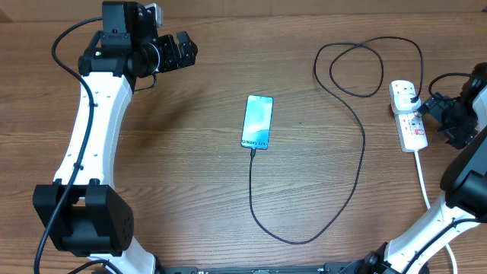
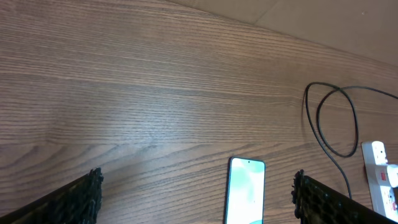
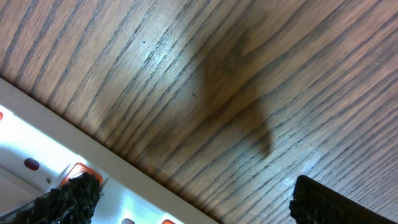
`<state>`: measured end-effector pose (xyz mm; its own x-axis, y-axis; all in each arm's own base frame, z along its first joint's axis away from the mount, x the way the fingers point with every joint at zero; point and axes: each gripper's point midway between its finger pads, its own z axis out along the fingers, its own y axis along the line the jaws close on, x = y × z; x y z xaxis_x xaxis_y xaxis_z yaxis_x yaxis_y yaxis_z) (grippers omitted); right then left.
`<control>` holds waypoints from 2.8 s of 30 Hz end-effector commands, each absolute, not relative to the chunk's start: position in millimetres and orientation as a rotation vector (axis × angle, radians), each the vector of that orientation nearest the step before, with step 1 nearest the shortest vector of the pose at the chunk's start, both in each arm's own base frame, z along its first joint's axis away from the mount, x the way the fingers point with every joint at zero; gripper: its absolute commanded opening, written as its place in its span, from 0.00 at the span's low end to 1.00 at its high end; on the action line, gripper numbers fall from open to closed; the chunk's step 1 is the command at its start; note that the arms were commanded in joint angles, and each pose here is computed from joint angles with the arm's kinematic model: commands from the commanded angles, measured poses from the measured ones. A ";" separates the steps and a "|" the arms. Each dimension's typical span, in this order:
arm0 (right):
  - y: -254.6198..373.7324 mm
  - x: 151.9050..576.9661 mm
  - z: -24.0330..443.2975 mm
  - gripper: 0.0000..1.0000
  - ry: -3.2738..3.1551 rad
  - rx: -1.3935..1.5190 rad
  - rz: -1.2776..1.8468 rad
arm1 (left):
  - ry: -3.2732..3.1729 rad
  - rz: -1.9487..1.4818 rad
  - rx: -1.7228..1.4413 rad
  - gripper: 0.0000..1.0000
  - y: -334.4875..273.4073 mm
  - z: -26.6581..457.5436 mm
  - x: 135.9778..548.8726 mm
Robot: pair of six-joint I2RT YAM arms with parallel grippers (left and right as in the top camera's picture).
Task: Plug charger to phone and switch on socket
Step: 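Press the power strip's orange switch beside the charger with the right gripper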
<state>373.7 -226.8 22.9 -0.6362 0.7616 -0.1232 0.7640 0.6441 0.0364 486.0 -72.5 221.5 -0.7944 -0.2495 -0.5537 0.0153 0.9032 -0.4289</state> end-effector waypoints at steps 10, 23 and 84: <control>-206.0 393.3 7.5 1.00 2.731 1.223 0.169 | 2.377 -0.548 -0.147 1.00 -73.0 246.9 485.9; -193.8 381.4 6.5 1.00 2.785 1.252 0.222 | 2.378 -0.549 -0.148 1.00 -73.0 246.8 486.0; -199.9 374.1 26.1 1.00 2.832 1.243 0.149 | 2.377 -0.549 -0.148 1.00 -73.0 246.9 485.9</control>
<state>366.4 -196.5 23.2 -0.6608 0.7503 0.0193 0.7476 0.6557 0.1054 486.0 -72.5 221.5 -0.7944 -0.2495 -0.5537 0.0153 0.9032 -0.4289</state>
